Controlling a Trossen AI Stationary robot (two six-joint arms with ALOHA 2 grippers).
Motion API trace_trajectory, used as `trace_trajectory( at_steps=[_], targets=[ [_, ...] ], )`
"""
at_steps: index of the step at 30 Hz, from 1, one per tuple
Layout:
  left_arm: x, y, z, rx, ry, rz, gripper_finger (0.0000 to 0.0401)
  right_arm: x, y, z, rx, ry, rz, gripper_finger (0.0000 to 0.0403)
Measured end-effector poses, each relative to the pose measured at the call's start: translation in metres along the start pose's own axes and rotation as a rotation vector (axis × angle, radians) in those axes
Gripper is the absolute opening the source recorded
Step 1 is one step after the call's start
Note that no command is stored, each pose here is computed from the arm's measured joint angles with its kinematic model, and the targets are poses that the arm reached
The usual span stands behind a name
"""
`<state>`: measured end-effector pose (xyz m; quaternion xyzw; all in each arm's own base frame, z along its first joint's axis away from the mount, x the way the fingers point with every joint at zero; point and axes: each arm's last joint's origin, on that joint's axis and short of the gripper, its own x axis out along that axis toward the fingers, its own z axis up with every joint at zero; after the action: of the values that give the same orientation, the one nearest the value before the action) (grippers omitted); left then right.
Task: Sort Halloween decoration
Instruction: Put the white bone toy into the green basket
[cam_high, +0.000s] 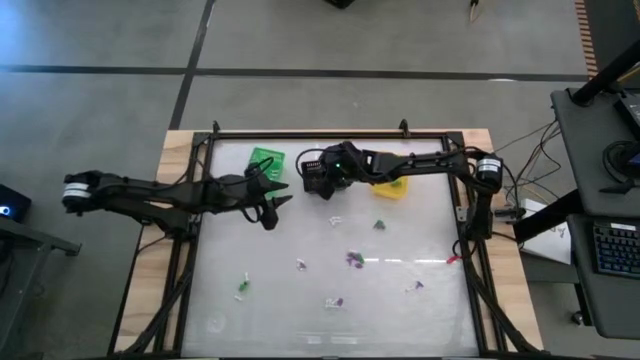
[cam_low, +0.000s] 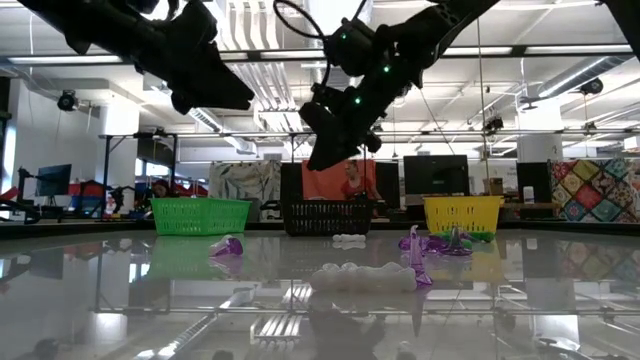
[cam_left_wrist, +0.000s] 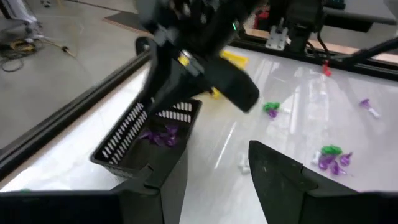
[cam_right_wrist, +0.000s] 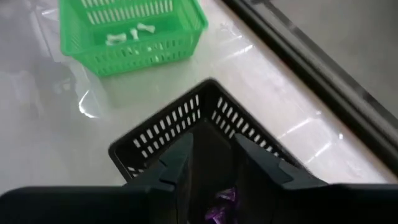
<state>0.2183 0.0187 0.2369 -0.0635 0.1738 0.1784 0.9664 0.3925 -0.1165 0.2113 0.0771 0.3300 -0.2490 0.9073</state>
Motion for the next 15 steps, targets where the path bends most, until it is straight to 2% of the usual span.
trace_trajectory(
  at_steps=[6, 11, 15],
  targets=[
    [0.007, -0.004, -0.006, 0.012, 0.044, -0.040, 0.0153, -0.023, 0.006, 0.010, -0.047, -0.032, 0.032, 0.0102],
    [0.018, -0.007, -0.014, 0.026, 0.084, -0.048, 0.0153, -0.048, 0.015, 0.015, -0.099, -0.029, 0.114, 0.0104],
    [0.031, -0.014, -0.020, 0.031, 0.098, -0.155, 0.0153, -0.066, 0.022, 0.015, -0.127, -0.010, 0.148, 0.0104]
  ],
)
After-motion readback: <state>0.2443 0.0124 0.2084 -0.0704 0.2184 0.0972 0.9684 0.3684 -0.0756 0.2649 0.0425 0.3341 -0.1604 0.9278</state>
